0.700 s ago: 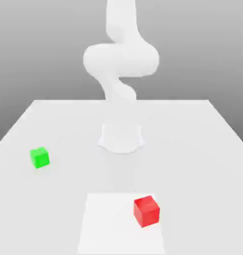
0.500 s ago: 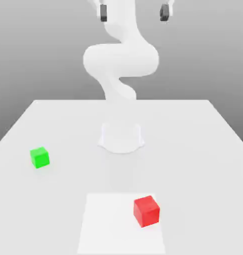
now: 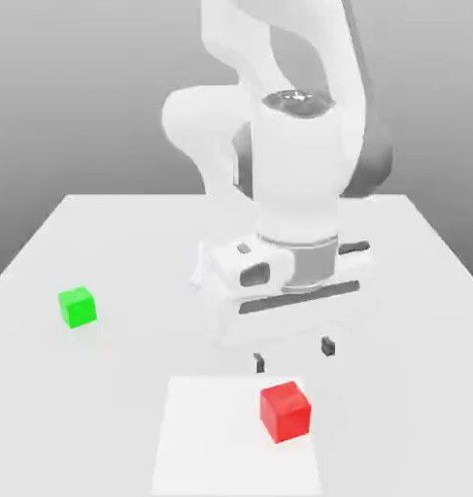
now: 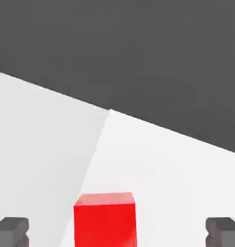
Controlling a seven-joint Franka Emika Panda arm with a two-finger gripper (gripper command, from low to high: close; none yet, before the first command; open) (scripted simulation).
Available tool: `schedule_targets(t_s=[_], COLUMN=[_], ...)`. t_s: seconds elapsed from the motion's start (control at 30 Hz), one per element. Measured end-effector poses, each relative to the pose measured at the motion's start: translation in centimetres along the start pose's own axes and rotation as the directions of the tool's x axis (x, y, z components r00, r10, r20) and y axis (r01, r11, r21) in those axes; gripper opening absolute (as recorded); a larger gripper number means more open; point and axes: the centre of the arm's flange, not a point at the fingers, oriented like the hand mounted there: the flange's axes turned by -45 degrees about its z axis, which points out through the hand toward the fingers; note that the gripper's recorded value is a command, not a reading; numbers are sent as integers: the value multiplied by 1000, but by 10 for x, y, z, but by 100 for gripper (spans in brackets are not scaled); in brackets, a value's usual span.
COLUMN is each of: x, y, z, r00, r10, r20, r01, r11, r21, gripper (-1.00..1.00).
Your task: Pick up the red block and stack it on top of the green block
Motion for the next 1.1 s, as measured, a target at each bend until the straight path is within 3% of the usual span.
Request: schedule_targets(t_s=[0.17,0.2,0.43,0.63,0.9,1.1], x=[-4,-5,-5,-5,-102,-211], y=[-1,-1,-1,1,150,216], z=[55,62,62,7,-28,-41], r00=[1000,1000,1000,1000,912,732], r10=[-5,-4,-4,0,411,681], r20=[14,14,14,14,12,8], r01=[5,4,4,0,-410,-680], r11=[1000,1000,1000,1000,911,732], r21=[1,1,1,0,-43,-50], gripper=[0,-100,-100,-100,-100,-100])
